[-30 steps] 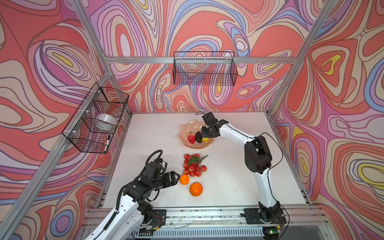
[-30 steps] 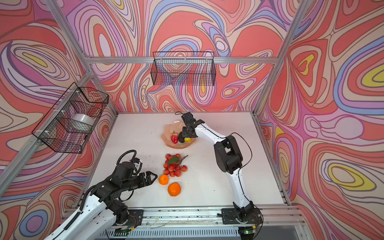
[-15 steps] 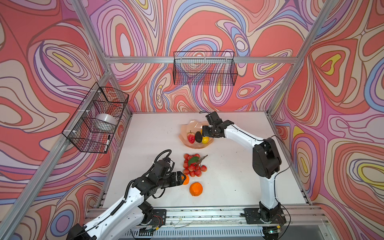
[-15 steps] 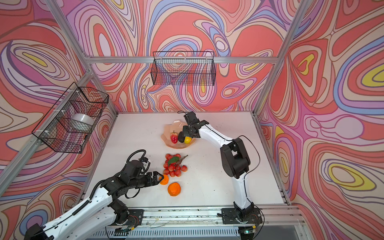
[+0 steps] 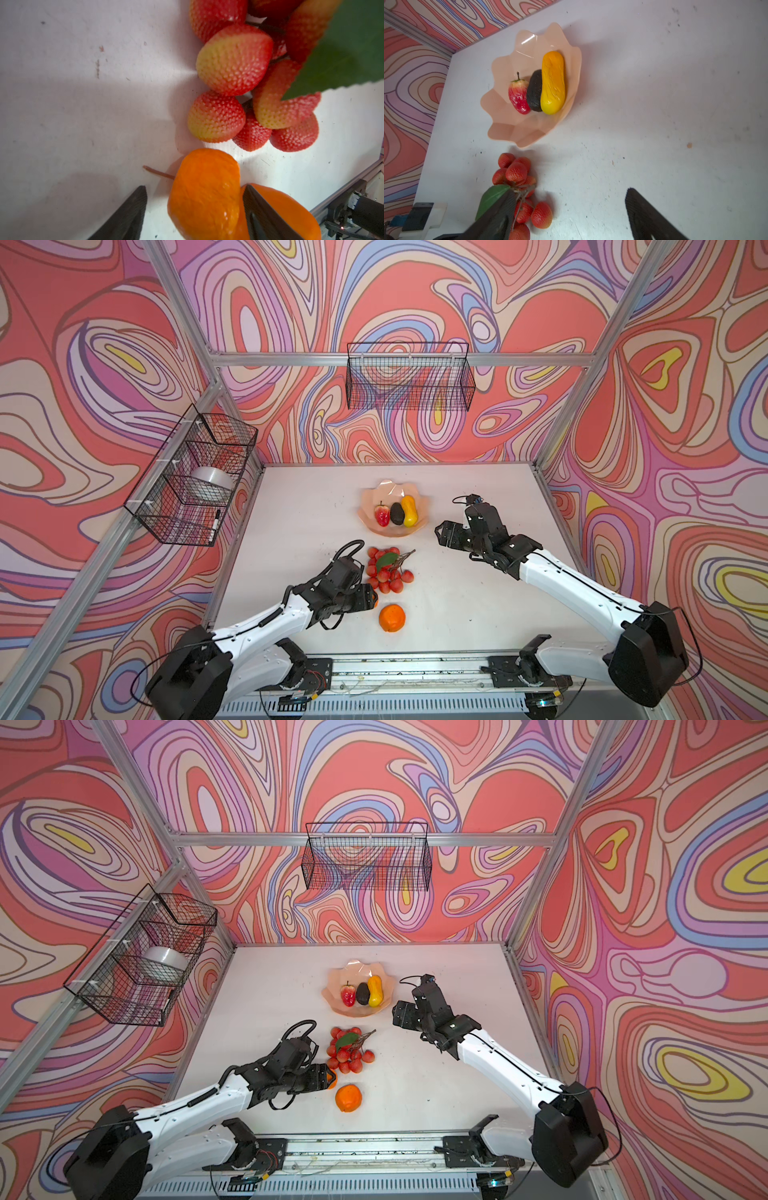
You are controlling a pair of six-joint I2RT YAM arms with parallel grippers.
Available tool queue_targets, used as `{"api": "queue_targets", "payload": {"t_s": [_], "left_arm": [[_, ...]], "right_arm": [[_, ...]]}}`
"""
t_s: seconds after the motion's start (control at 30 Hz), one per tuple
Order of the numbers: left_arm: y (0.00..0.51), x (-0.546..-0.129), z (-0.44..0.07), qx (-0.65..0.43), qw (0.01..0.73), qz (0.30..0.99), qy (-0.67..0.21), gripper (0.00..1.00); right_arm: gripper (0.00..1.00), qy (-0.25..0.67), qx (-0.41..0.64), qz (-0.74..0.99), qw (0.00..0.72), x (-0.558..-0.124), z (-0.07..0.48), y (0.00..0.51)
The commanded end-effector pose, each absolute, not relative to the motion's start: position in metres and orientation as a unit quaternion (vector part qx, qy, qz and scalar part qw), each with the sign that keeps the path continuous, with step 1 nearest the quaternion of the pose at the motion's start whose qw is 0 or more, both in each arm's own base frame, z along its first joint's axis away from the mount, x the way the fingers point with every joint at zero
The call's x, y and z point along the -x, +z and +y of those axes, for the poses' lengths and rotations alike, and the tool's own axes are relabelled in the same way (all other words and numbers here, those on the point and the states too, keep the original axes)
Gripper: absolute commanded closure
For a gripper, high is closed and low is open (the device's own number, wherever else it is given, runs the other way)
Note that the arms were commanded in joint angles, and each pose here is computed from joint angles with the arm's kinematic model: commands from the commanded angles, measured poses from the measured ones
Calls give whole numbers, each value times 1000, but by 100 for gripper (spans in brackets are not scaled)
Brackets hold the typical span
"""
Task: Place and organize the fake fruits in the fruit bowl
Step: 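Grasp the small tangerine with the left gripper while the right gripper withdraws, then carry the tangerine with the left gripper and drop it in the bowl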
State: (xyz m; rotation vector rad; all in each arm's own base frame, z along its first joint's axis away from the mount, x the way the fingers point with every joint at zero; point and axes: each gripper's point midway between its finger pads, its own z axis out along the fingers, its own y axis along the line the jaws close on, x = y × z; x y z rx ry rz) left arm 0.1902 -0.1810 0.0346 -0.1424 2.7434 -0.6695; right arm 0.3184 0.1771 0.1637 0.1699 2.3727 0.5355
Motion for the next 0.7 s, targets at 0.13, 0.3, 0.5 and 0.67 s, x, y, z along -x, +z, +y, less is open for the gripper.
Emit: {"api": "queue_targets", "payload": {"t_s": [0.13, 0.3, 0.5, 0.67], "left_arm": [[56, -197, -176, 52, 180, 958, -217, 81], [117, -198, -145, 30, 255, 951, -175, 78], [202, -228, -146, -40, 350, 925, -145, 69], [220, -280, -186, -100, 352, 923, -116, 66]], "right_arm": [[13, 195, -100, 907, 359, -314, 161, 168], [14, 191, -97, 910, 354, -319, 165, 163], [14, 188, -96, 914, 347, -321, 167, 157], [15, 186, -98, 915, 343, -312, 161, 158]]}}
